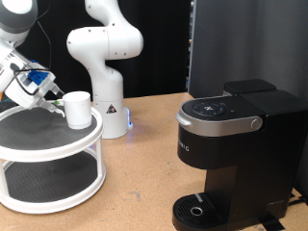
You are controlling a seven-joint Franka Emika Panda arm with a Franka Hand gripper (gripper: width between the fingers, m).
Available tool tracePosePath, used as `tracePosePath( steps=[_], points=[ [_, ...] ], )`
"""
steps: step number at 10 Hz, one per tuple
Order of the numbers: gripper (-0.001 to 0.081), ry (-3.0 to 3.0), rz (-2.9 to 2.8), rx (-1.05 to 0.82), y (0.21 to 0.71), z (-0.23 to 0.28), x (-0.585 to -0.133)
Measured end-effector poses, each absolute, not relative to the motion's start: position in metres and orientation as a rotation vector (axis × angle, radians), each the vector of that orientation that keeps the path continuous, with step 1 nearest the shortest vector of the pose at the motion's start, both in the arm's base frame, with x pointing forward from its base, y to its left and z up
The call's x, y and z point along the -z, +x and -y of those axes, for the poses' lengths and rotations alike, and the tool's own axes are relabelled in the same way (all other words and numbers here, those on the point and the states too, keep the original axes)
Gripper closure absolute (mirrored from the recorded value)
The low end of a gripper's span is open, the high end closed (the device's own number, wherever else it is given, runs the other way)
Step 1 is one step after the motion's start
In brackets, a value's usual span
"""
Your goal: Make a cup of coffee with the keurig machine
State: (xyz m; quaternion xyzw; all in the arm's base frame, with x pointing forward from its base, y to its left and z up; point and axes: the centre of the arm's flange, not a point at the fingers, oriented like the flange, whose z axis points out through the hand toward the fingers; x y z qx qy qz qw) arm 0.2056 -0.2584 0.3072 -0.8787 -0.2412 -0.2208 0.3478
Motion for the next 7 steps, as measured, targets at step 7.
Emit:
tracePosePath(
  steps=[7],
  points=[
    [0.0259, -2.266, 0.613, 0.602, 0.2152, 0.2522, -0.3067]
  ],
)
